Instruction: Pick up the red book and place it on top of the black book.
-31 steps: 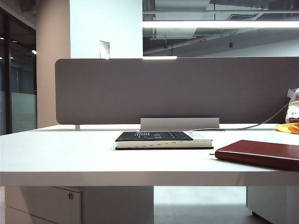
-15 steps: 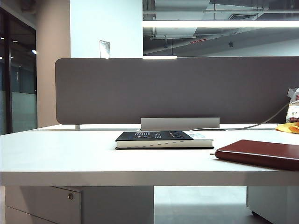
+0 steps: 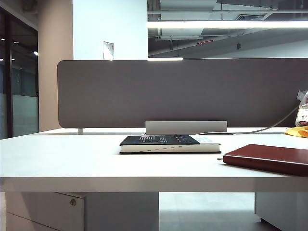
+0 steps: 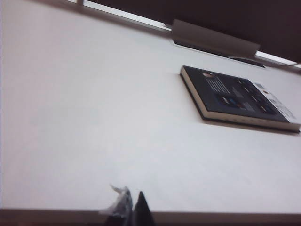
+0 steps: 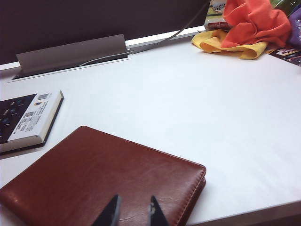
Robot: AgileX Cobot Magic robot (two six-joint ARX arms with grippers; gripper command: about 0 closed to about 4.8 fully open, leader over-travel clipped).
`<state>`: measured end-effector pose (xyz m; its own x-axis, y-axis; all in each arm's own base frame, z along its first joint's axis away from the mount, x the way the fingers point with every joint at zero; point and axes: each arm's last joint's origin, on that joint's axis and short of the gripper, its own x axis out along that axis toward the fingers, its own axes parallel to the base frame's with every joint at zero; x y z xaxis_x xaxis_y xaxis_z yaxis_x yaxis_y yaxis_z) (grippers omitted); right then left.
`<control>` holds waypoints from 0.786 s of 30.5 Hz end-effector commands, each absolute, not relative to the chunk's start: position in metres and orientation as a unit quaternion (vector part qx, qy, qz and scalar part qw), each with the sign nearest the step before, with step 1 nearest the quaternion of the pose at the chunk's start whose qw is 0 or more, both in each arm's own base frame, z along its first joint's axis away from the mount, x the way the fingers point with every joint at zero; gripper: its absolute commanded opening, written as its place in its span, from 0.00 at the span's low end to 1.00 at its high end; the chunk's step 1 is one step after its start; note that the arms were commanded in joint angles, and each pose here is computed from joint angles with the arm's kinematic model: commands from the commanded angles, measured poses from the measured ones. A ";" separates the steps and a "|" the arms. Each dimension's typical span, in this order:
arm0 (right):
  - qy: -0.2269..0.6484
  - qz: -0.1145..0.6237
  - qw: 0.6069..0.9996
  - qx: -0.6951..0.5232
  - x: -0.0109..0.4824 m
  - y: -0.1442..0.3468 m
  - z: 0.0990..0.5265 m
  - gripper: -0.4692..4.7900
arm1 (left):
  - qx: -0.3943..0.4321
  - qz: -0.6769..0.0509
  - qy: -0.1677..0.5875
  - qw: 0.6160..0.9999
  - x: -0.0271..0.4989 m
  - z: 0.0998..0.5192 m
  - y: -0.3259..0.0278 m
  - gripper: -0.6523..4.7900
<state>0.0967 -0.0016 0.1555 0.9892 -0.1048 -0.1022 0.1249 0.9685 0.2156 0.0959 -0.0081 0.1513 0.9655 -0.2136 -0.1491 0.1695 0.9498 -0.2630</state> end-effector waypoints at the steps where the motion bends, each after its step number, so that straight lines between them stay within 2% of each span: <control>1: 0.052 -0.044 0.989 0.127 0.098 -0.001 0.154 0.24 | -0.119 -0.101 0.097 0.983 0.095 0.149 -0.012 0.15; 14: 0.159 -0.073 0.957 0.231 0.107 0.000 0.135 0.24 | -0.111 -0.128 0.107 0.980 0.094 0.148 -0.021 0.15; 22: 0.176 -0.093 0.932 0.302 0.109 0.000 0.130 0.24 | -0.111 -0.128 0.107 0.980 0.094 0.148 -0.022 0.15; 24: 0.174 -0.095 0.928 0.315 0.109 0.000 0.131 0.21 | -0.111 -0.128 0.107 0.980 0.094 0.148 -0.022 0.15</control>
<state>0.1085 -0.0002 0.1303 0.9172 -0.0665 -0.3929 0.2816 0.8057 0.5211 0.0939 -0.0216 0.1506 0.9483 -0.2749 -0.1589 0.2315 0.9411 -0.2466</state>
